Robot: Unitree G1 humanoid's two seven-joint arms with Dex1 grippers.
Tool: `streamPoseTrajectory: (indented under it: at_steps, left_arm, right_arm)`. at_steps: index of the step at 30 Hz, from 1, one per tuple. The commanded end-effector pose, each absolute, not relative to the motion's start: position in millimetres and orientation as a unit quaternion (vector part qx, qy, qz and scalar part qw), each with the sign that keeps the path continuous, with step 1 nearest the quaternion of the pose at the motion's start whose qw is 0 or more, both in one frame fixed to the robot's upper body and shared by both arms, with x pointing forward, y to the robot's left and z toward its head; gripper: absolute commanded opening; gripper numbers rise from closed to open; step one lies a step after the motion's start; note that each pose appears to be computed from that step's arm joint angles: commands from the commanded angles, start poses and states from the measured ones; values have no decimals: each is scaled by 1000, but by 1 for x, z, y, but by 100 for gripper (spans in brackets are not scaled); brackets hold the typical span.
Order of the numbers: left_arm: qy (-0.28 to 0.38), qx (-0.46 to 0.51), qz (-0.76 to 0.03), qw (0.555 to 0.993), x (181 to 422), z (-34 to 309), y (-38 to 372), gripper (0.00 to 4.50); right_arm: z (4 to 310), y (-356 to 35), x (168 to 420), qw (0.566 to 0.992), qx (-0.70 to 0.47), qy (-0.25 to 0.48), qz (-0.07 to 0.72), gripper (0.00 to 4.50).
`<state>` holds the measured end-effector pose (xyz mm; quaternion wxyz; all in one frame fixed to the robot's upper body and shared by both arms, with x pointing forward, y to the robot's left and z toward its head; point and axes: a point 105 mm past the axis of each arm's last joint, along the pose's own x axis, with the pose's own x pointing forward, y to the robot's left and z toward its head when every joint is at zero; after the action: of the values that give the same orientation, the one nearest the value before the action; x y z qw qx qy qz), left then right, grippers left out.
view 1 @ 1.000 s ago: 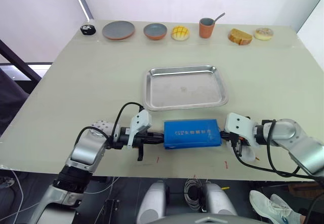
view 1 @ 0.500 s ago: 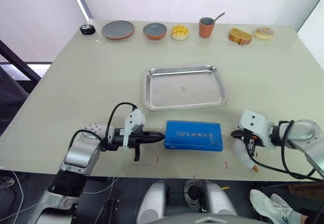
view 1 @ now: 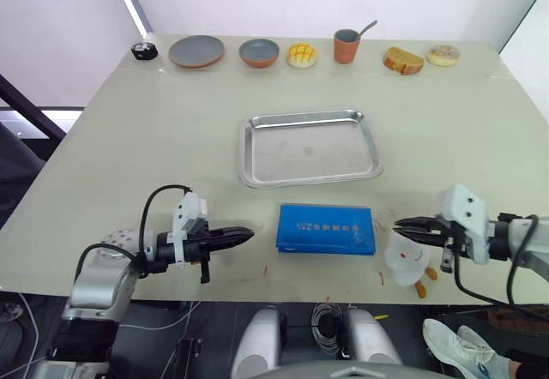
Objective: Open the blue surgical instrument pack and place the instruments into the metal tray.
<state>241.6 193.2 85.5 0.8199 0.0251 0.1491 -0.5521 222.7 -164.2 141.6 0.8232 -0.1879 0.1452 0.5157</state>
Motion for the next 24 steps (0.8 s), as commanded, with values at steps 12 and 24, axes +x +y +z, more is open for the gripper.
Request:
streamPoseTrajectory:
  at_steps: [12,24]
  left_arm:
    - [138,-22,-498,856,218,110,246,392]
    - [99,0,-538,837,231,130,217,442]
  right_arm:
    - [151,-234,179,878,-156,149,428,450]
    - [154,-196,175,836,-182,90,510,450]
